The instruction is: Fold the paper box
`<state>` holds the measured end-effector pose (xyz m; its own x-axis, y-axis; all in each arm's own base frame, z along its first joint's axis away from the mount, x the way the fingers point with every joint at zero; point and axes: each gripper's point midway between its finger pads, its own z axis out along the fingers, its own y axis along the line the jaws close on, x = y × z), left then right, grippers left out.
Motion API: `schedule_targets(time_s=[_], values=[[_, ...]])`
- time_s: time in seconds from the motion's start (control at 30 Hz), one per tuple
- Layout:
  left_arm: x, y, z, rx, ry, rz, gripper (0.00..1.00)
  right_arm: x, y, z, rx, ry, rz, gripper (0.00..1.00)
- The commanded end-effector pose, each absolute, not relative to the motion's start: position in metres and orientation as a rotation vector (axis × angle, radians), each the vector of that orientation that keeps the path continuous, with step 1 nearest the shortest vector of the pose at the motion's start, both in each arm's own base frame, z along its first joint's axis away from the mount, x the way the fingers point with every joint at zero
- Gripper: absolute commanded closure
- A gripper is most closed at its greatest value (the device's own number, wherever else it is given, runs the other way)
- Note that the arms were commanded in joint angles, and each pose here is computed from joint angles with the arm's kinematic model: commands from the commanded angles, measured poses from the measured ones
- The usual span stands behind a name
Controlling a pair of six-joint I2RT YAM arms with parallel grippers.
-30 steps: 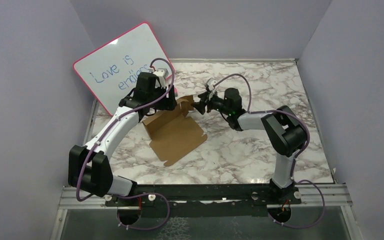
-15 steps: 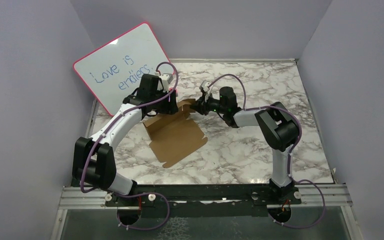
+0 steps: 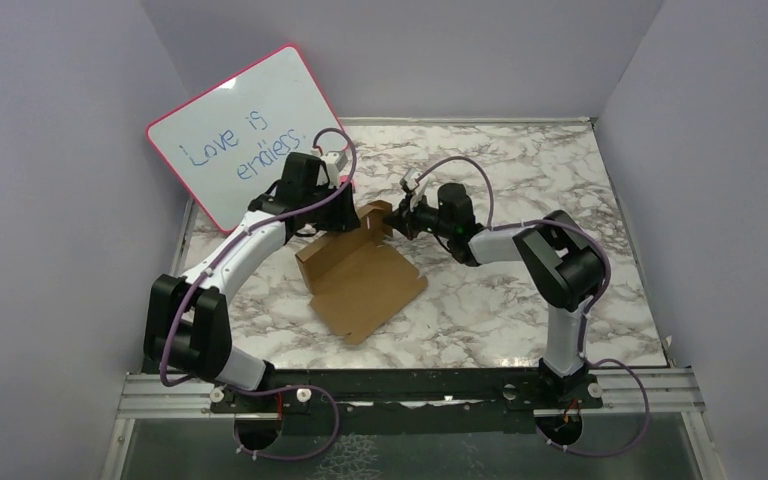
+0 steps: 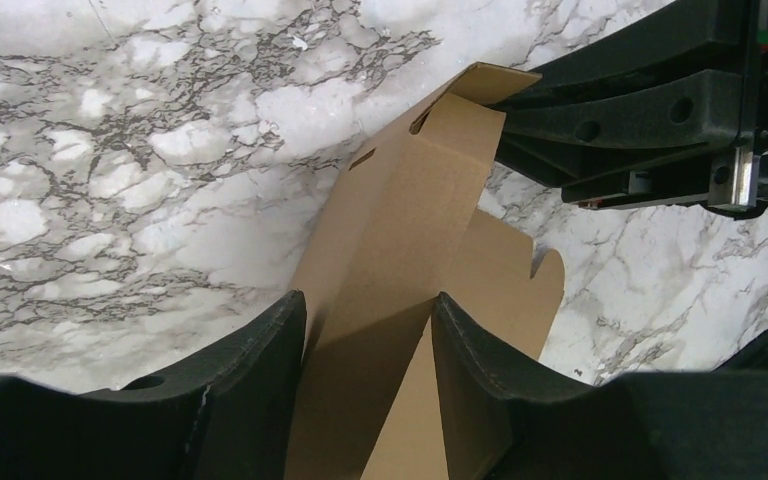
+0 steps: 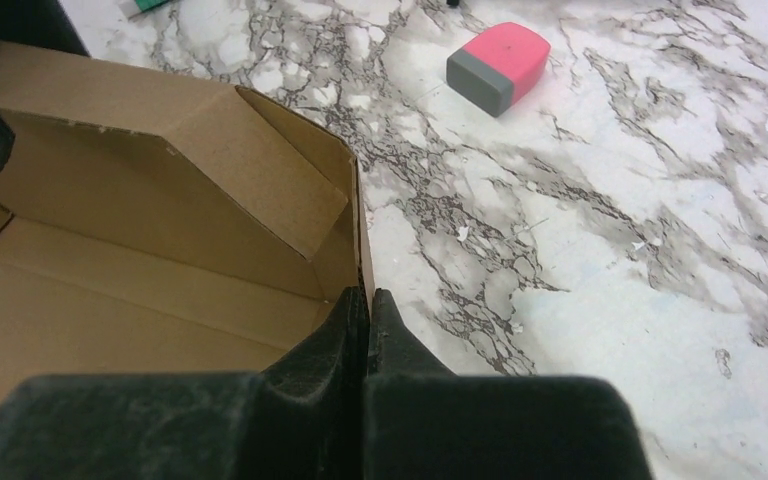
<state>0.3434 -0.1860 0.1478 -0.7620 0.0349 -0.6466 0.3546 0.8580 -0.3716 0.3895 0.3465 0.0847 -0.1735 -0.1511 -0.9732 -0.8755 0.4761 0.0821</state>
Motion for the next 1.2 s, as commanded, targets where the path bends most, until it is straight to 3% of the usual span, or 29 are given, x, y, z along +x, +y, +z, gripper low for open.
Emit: schedule_targets(time_s=[0.0, 0.5, 0.83, 1.17], values=[[0.336, -0.192, 0.151, 0.225, 2.346, -0.661, 0.52, 0.396, 0.345, 0.103, -0.783, 1.646, 0.734, 0.99], [0.317, -0.19, 0.132, 0.123, 2.289, -0.362, 0.54, 0.377, 0.343, 0.107, -0.698, 1.625, 0.684, 0.99], [0.312, -0.185, 0.118, 0.066, 2.292, -0.337, 0.55, 0.351, 0.33, 0.124, -0.727, 1.547, 0.625, 0.99], [0.311, -0.199, 0.117, 0.101, 2.285, -0.365, 0.55, 0.316, 0.334, 0.091, -0.69, 1.575, 0.76, 0.99]])
